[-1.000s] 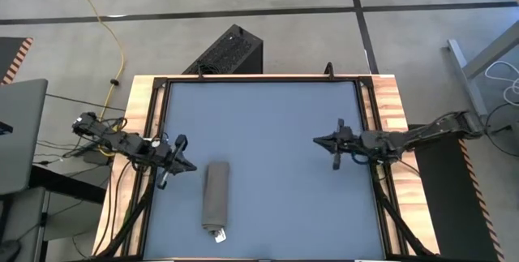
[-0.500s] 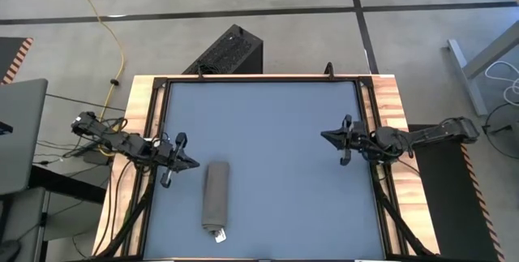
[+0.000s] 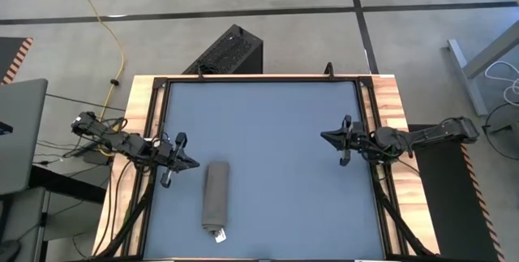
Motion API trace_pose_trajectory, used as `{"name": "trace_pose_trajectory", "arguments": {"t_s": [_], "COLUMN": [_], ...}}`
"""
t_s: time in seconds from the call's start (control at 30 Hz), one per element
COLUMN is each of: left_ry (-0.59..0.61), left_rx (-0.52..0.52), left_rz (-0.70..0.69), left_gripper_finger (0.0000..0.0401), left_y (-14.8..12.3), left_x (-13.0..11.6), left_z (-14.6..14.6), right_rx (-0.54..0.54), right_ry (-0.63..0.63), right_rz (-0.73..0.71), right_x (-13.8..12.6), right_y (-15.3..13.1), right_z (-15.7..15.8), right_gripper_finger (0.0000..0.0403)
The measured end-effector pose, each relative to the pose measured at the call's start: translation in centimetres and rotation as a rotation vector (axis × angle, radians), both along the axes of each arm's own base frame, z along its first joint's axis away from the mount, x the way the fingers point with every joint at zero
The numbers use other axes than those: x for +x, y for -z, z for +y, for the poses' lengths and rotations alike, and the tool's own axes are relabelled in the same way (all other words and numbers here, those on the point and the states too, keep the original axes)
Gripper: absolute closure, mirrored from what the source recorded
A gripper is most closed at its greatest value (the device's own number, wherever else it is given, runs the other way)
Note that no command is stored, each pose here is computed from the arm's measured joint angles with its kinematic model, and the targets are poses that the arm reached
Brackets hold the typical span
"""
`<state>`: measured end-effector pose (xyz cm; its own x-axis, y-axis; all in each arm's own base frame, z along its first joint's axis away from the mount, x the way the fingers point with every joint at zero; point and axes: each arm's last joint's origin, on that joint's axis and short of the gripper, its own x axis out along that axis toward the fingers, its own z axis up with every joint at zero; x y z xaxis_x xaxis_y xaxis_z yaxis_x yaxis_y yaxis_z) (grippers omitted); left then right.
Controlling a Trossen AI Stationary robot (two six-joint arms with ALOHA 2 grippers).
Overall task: Roll towel into tight, uniform cylinder
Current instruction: Return to Home Position
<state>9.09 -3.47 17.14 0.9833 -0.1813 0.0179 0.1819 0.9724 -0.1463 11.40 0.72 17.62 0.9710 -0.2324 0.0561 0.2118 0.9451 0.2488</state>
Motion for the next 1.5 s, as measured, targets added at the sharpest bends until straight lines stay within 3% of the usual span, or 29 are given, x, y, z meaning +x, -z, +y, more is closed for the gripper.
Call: {"name": "trace_pose_trajectory", "arguments": {"t_s": [1.5], "left_ry": [0.000], "left_rx": [0.000], "left_rz": [0.001], "left_gripper_finger": [0.0401], "left_y": [0.01], "left_x": [0.00], "left_z": [0.00], "right_rx": [-0.012], "right_ry": [-0.003], "right_rz": [0.075], "right_x": [0.02], "right_y": [0.68], "right_z": [0.01], "right_gripper_finger": [0.0363]}}
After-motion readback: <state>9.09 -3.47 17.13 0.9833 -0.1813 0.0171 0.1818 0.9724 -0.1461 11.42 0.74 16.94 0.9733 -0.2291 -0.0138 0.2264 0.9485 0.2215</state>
